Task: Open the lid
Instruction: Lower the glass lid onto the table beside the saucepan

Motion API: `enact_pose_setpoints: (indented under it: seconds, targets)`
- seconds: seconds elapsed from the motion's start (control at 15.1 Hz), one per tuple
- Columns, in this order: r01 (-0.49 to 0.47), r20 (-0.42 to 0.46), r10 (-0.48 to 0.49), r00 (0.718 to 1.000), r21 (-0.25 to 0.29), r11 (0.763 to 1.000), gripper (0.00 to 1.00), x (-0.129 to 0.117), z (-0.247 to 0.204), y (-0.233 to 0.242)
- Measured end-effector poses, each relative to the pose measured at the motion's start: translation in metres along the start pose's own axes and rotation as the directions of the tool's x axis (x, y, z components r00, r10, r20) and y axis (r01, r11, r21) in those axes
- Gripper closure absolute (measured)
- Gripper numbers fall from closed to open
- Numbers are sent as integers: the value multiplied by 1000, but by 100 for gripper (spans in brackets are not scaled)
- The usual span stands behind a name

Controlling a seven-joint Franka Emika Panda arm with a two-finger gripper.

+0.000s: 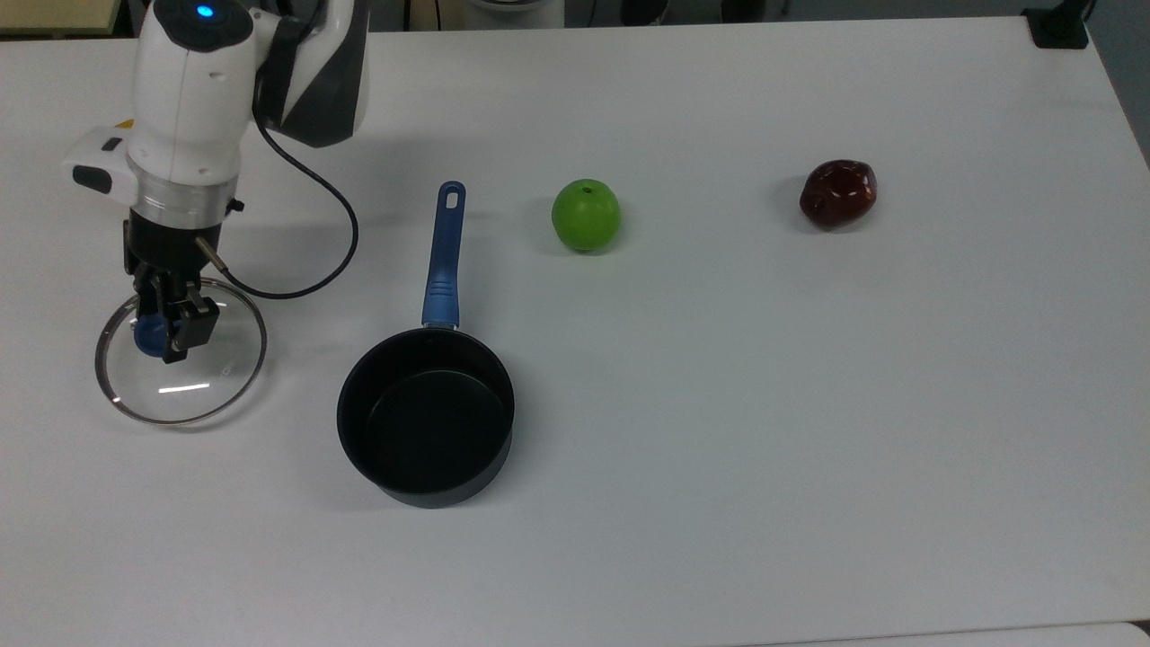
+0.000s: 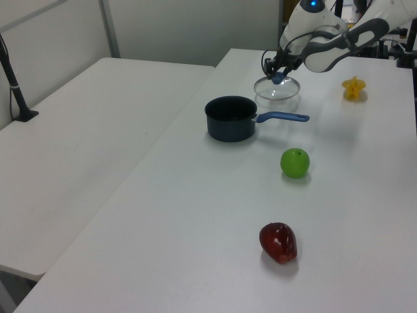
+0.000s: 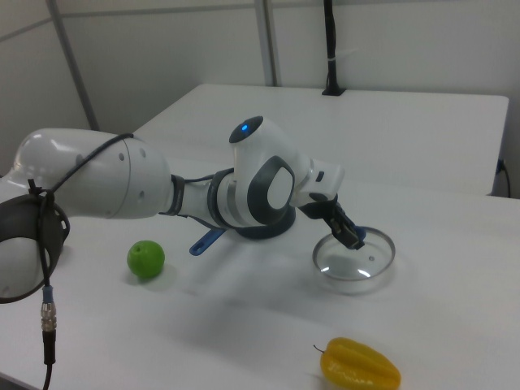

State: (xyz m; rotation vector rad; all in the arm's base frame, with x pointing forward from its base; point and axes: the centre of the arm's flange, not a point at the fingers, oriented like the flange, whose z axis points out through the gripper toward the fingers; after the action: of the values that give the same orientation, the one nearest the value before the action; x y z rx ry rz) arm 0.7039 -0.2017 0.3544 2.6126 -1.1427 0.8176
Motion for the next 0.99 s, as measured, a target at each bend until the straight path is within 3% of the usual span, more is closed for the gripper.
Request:
enact_pose_setpoints:
  seconds: [0.33, 0.99]
  targets:
    - [8, 16, -8, 1000, -1, 1000, 40, -12, 19, -1]
    - [-5, 15, 5, 1000, 6, 1000, 36, -12, 24, 3]
